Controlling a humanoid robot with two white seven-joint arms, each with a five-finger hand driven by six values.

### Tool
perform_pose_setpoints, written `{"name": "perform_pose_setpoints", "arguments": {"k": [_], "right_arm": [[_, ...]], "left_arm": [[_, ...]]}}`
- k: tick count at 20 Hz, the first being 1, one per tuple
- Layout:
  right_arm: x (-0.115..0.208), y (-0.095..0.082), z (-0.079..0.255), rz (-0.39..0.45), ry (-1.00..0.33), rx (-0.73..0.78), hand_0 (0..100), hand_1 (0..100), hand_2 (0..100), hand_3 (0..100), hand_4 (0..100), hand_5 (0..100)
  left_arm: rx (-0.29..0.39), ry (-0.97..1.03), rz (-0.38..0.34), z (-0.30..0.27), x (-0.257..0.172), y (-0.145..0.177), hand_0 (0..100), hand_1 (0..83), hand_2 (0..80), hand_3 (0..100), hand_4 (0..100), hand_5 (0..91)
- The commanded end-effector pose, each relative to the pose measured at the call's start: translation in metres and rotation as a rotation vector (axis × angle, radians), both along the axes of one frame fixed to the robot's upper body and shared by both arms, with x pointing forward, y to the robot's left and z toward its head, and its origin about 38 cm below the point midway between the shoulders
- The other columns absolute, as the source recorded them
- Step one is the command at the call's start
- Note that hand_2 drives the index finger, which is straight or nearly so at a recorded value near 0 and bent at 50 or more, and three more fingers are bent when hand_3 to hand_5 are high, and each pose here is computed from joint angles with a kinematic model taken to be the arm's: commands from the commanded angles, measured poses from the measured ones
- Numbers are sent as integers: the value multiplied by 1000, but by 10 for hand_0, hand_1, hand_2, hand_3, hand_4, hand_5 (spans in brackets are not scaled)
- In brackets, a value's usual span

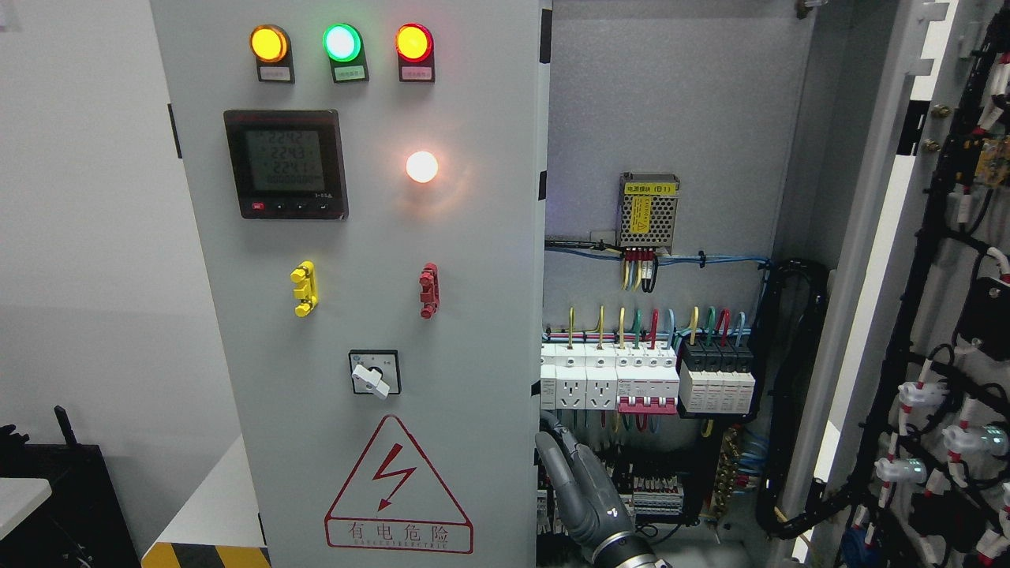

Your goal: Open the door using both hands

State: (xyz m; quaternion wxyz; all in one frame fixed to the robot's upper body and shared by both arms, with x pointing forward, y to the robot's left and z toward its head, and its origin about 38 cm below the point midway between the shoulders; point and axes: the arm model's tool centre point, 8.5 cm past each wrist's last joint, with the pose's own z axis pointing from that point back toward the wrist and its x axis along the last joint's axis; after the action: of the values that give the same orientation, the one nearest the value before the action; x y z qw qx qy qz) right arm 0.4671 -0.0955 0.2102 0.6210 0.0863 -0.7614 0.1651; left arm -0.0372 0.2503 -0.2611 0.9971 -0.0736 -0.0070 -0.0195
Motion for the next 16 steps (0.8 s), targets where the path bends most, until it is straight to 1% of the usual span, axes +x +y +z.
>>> {"name": "perform_pose_setpoints", "arguments": {"k": [1,4,6,8,10,16], "right_arm": [[0,0,0,4,3,10,505,0,0,88,44,32],[1,-1,1,8,3,11,505,0,0,119,69,56],[2,-1,2,9,2,17,505,0,0,141,95,86],[1,0,3,11,0,19,505,0,0,179,141,141],[1,0,3,11,0,19,506,0,0,200,169,167],[1,0,3,13,1,20,505,0,0,233,205,197]], "left_arm": [[-25,2,3,-1,0,-17,120,389,0,0,0,0],[-25,2,3,-1,0,-17,120,389,0,0,0,0],[-25,2,3,-1,0,-17,120,389,0,0,0,0],[-25,2,3,-1,0,-17,120,389,0,0,0,0],[-25,3,3,-1,0,-17,120,389,0,0,0,0],[-25,2,3,-1,0,-17,120,389,0,0,0,0]]}}
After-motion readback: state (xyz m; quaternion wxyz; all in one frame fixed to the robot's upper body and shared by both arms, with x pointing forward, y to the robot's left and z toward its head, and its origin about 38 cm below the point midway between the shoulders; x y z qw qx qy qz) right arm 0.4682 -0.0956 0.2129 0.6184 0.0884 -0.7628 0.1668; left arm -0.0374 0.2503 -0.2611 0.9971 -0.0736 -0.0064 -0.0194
